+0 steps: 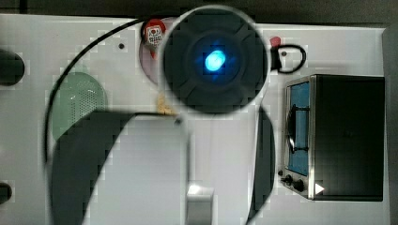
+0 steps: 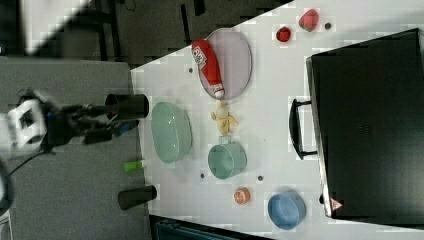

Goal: Flap close oven.

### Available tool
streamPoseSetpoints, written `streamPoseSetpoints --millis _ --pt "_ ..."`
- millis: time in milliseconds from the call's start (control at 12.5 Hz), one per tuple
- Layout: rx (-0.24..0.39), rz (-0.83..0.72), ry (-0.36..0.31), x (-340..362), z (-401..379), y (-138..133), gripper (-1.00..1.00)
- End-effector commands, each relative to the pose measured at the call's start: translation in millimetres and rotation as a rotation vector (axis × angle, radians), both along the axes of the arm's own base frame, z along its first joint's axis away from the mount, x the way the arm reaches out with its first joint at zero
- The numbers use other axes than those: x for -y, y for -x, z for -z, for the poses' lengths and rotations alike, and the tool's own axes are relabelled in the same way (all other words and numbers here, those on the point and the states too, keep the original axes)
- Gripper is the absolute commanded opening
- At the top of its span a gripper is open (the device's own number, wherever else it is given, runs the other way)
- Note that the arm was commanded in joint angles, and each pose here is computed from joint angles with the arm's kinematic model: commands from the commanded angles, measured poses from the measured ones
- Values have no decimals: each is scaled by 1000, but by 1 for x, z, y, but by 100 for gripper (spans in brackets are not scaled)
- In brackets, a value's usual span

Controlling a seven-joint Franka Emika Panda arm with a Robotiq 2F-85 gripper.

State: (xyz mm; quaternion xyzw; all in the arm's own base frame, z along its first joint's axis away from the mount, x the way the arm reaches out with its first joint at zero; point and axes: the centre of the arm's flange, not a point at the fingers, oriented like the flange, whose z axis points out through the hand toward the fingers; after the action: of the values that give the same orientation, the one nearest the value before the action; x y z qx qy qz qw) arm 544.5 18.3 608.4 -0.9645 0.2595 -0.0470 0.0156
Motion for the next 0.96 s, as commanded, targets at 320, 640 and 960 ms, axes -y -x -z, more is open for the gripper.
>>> streamPoseSetpoints --millis 320,640,960 --pt "-121 255 6 68 -18 46 100" --pt "-111 444 7 57 -31 60 100" --pt "-150 476 14 52 -24 63 100"
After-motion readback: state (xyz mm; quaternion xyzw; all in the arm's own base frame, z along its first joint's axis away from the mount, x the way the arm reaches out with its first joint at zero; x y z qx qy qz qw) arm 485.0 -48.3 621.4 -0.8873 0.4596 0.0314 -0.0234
